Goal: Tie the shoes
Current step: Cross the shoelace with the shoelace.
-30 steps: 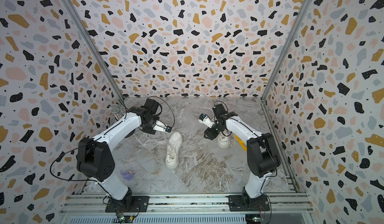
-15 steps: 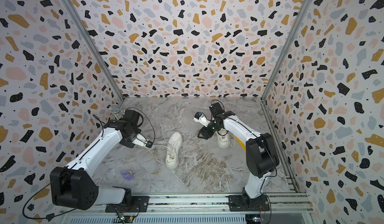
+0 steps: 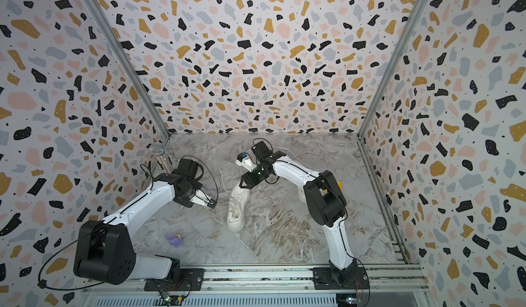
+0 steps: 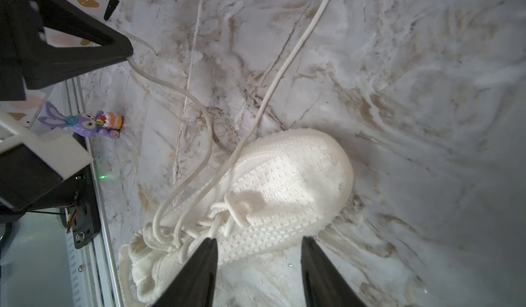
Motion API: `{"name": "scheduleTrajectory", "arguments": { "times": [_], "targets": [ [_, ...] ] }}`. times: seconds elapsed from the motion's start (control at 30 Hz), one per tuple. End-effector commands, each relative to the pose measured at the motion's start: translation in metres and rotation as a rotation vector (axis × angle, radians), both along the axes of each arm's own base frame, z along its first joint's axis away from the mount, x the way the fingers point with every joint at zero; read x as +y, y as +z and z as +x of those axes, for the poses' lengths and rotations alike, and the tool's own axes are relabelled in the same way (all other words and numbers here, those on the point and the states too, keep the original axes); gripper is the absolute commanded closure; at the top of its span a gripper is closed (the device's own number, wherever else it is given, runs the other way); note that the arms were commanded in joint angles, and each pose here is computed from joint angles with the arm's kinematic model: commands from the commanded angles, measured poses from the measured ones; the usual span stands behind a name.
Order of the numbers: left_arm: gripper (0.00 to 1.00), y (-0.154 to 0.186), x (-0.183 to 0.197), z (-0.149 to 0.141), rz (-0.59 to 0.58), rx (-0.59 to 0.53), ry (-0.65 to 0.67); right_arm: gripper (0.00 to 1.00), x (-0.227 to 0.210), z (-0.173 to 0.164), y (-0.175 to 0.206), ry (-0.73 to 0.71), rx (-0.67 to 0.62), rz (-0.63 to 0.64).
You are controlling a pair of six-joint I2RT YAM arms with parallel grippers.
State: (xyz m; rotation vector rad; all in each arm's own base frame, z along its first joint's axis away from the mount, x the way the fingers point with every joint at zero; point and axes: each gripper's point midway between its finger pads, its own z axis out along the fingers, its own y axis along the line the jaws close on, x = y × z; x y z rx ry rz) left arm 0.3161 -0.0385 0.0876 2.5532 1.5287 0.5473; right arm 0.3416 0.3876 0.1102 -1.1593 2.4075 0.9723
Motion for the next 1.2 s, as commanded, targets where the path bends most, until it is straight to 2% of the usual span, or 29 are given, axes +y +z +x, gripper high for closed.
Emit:
{"name": "scheduleTrajectory", "arguments": {
  "times": [0.0, 0.2, 0.33, 0.5, 0.73, 0.9, 0.97, 1.17],
  "targets": [
    [1.00, 0.004, -0.020, 0.042, 0.019, -0.067, -0.167, 0.47, -0.022, 0.009, 0.018, -0.059, -0.007, 0.010],
    [1.00, -0.015, -0.051, 0.082, 0.054, -0.068, -0.346, 0.46, -0.070, 0.018, 0.016, -0.124, -0.016, 0.012],
    [1.00, -0.022, -0.069, 0.110, 0.089, -0.113, -0.439, 0.46, -0.093, 0.018, 0.009, -0.154, -0.007, 0.001],
    [1.00, -0.011, -0.091, 0.138, 0.085, -0.211, -0.522, 0.46, -0.114, 0.017, -0.001, -0.181, -0.008, -0.009],
    [1.00, 0.002, -0.098, 0.149, 0.143, -0.258, -0.586, 0.46, -0.129, 0.022, -0.009, -0.218, 0.010, -0.013],
    [1.00, 0.002, -0.106, 0.150, 0.133, -0.298, -0.647, 0.45, -0.134, 0.027, -0.013, -0.229, 0.008, -0.025],
    [1.00, 0.005, -0.112, 0.156, 0.128, -0.346, -0.677, 0.45, -0.136, 0.028, -0.014, -0.231, 0.007, -0.032],
    [1.00, 0.027, -0.136, 0.175, 0.013, -0.490, -0.631, 0.45, -0.141, 0.029, -0.018, -0.229, -0.007, -0.061]
  ]
}}
